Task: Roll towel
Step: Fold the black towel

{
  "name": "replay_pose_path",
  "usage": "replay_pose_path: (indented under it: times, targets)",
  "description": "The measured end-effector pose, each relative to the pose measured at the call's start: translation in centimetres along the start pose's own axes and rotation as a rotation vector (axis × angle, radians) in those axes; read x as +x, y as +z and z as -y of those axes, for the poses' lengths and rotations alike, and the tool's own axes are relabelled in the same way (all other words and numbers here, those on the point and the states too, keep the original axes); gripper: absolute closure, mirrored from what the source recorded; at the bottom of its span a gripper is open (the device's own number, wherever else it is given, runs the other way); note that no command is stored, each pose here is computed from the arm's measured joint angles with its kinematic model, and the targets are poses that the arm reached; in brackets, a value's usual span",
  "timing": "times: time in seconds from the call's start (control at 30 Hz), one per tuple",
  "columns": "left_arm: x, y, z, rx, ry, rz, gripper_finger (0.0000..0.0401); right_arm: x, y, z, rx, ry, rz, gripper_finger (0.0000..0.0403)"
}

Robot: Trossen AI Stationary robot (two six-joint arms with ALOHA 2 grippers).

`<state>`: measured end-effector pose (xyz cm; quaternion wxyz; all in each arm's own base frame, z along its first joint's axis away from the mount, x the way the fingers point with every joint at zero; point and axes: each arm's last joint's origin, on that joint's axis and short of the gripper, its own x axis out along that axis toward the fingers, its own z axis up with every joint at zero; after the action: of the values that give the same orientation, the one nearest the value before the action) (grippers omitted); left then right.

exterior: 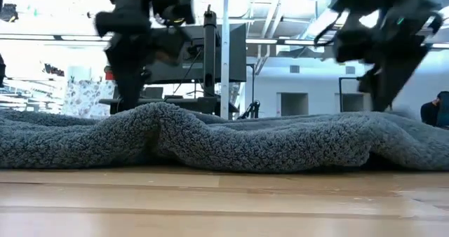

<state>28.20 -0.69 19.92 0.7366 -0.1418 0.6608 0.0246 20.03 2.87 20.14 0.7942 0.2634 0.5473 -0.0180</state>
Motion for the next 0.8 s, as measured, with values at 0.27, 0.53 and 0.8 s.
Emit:
replay_pose_path:
  times: [0.27,0.53,0.8]
  targets:
    - [2.2,-1.9,-1.7,0.151,0.017,-0.095,0.0244,-1.8,-4.5,-2.9,0.552,-0.039,-0.027,0.0189]
    - [2.0,-0.4,-3.3,0.204,-0.028,0.028,0.0244,1.3,-8.2,-3.4,0.675,-0.238,-0.05,0.0189]
    - [1.9,-0.9,-3.5,0.178,-0.045,-0.022,0.0244,6.0,-8.5,-2.5,0.59,-0.232,-0.019,0.0192]
